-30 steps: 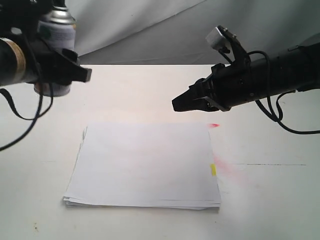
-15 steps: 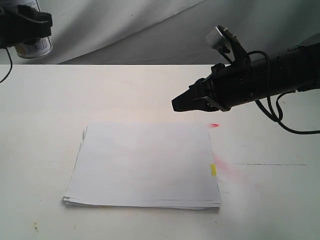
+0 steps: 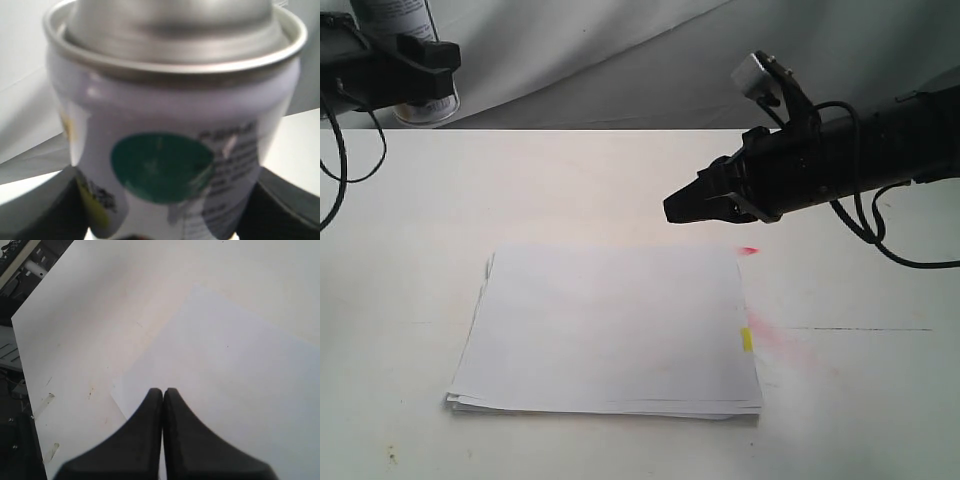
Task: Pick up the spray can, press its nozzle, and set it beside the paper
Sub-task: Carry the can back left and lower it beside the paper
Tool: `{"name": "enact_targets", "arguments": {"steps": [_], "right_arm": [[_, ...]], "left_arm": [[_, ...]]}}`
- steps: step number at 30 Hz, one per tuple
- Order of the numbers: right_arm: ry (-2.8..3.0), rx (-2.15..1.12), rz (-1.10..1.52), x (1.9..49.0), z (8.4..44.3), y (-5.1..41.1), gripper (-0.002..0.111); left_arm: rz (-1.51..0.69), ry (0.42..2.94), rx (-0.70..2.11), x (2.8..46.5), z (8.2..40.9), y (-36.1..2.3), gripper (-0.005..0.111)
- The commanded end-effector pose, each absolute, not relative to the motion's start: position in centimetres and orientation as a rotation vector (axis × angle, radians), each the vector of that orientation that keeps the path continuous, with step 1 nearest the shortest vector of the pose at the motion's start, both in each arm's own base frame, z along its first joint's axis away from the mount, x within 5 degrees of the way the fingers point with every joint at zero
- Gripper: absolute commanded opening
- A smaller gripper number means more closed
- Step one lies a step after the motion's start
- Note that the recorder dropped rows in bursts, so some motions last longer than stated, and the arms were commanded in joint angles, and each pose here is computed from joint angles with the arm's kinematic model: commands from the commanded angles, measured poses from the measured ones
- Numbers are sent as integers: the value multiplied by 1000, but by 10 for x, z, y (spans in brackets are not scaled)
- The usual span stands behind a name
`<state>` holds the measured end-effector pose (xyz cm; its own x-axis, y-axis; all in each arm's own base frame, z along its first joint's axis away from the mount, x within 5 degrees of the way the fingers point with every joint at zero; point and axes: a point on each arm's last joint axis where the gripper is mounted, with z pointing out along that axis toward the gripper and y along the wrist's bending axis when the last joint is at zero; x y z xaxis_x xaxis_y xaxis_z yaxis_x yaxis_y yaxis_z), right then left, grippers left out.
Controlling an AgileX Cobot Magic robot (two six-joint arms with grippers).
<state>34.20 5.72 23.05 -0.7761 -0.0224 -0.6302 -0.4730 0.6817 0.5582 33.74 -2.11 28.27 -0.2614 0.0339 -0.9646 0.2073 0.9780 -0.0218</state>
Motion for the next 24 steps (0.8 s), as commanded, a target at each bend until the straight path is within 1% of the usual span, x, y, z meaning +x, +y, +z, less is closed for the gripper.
{"name": "enact_targets", "arguments": {"steps": [1, 4, 10, 15, 18, 24], "right_arm": [[2280, -377, 993, 341, 234, 56, 0], [2280, -377, 993, 341, 234, 56, 0], [2280, -377, 993, 341, 234, 56, 0], [2280, -377, 993, 341, 234, 56, 0], [2280, -377, 993, 341, 234, 56, 0], [2279, -389, 1013, 340, 234, 57, 0]], "left_arm": [[-196, 1753, 177, 334, 282, -23, 0], [-201, 1750, 112, 329, 271, -20, 0], [-177, 1741, 0, 309, 239, -13, 0], [-186, 1806, -13, 301, 204, -13, 0], [-202, 1802, -28, 300, 186, -13, 0], [-88, 1873, -19, 303, 158, -7, 0]]}}
